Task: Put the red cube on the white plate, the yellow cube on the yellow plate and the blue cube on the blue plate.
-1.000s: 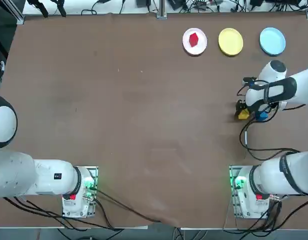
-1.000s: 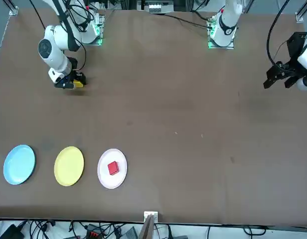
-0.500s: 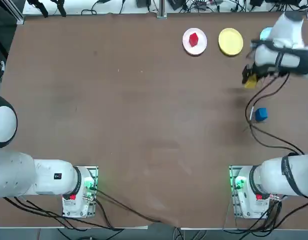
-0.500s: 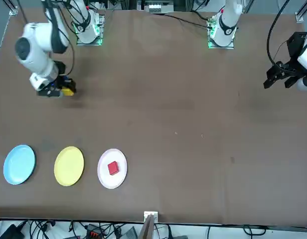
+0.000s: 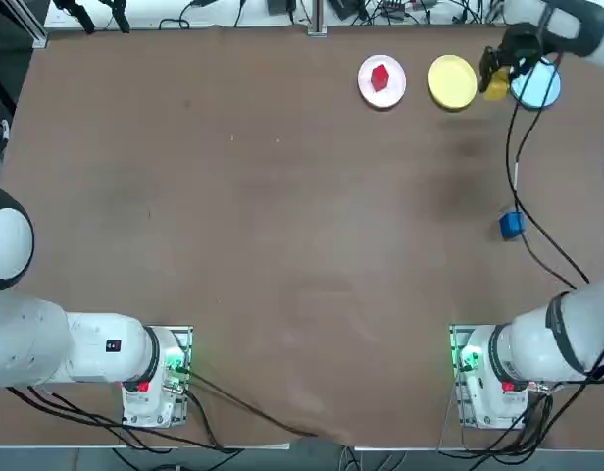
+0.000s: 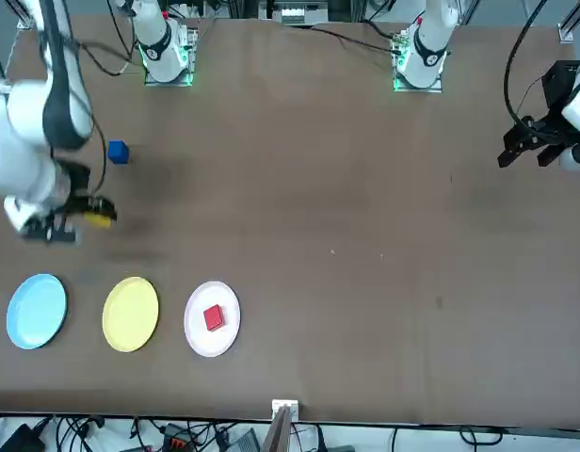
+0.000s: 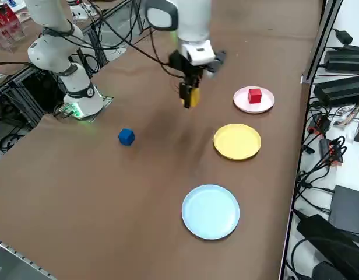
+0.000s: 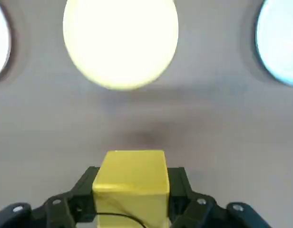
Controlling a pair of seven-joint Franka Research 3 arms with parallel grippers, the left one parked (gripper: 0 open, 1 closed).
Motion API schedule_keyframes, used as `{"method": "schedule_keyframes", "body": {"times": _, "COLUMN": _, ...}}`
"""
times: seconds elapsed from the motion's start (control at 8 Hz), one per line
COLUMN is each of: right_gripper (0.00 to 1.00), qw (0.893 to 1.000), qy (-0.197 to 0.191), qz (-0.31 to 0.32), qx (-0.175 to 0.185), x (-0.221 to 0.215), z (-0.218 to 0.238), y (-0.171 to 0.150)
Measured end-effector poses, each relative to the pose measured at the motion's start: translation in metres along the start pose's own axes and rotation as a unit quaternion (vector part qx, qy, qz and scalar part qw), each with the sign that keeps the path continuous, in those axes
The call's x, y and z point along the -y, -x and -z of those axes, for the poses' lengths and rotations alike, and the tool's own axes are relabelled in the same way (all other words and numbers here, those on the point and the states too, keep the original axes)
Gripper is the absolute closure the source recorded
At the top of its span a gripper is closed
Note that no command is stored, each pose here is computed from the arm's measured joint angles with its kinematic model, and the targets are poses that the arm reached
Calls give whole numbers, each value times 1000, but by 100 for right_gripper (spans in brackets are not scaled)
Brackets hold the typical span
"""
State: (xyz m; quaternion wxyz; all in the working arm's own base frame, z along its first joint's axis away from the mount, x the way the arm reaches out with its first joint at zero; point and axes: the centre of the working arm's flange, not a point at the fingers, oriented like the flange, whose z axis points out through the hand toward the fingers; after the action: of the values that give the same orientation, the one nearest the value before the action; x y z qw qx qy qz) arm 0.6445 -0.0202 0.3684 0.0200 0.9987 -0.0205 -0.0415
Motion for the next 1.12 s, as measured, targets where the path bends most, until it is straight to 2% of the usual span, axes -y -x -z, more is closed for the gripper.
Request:
{"method": "schedule_keyframes", "body": {"times": 0.25, "right_gripper": 31, "qw": 1000, "qy": 6, "qz": 3, "qx": -7, "x": 7, "z": -52, "y": -61}}
{"method": "schedule_keyframes", "body": {"times": 0.5, "right_gripper": 31, "qw": 998, "qy": 7, "qz": 10, "qx": -57, "x": 17, "z": -101, "y": -97}}
{"method": "schedule_keyframes", "body": {"times": 0.75, "right_gripper": 31, "qw": 995, "qy": 6, "qz": 13, "qx": -96, "x": 21, "z": -133, "y": -111}}
{"method": "schedule_keyframes", "body": {"times": 1.12, "right_gripper": 30, "qw": 994, "qy": 5, "qz": 15, "qx": -106, "x": 27, "z": -153, "y": -115}}
